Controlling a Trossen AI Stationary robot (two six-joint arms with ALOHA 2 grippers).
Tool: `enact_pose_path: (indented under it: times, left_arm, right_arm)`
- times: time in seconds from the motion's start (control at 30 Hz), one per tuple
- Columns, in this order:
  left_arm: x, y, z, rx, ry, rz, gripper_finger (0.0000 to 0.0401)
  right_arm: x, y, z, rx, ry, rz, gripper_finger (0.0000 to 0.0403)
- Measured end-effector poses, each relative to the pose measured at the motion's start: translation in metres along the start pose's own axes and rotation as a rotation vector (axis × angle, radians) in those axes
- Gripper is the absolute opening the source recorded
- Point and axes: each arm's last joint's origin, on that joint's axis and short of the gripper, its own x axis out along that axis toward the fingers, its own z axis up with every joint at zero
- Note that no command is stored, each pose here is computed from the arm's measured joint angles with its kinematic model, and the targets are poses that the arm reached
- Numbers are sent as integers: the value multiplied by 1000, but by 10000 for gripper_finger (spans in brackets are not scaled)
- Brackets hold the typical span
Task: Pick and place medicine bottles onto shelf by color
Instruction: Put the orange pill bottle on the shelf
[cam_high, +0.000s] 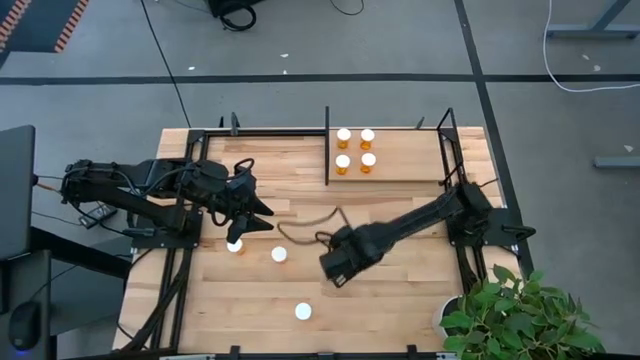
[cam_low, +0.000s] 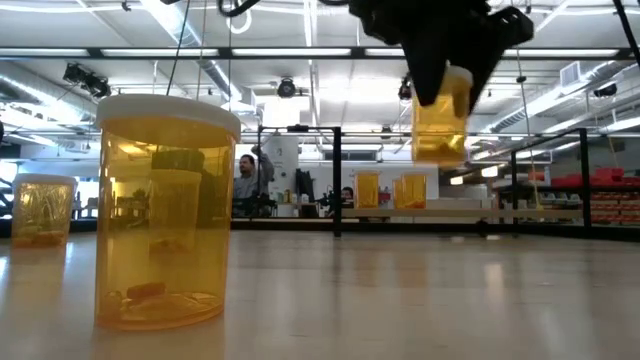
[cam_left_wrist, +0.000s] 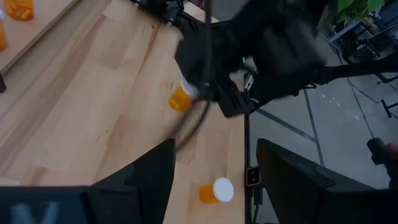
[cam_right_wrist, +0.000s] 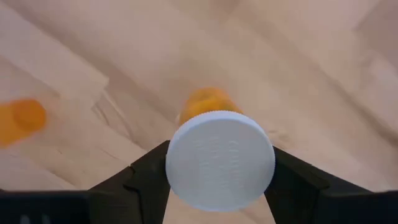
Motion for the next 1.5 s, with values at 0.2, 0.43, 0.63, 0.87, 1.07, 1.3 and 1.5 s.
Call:
enact_pose_path:
  times: [0.2,0.43,0.63,0.87,1.07,1.3,1.5]
  left_arm:
    - [0,0,0,0,1,0,231]
    - [0,0,0,-8,1,0,231]
    - [0,0,-1,20,6,4,231]
    - [0,2,-2,11,7,34,231]
    - [1,5,0,14,-36,114,231]
    - [0,13,5,0,-118,238,231]
    - [-2,18,13,-50,-189,272,231]
  right_arm:
    - [-30,-32,28,45,-72,-35,225]
    - [-48,-72,71,66,-94,-89,225]
    - [-60,-115,116,59,-103,-106,225]
    - [-74,-184,159,58,-79,-155,225]
    - [-76,-234,186,96,-68,-184,225]
    - [-68,-280,210,181,-103,-215,225]
    - [-39,-293,216,173,-81,-212,225]
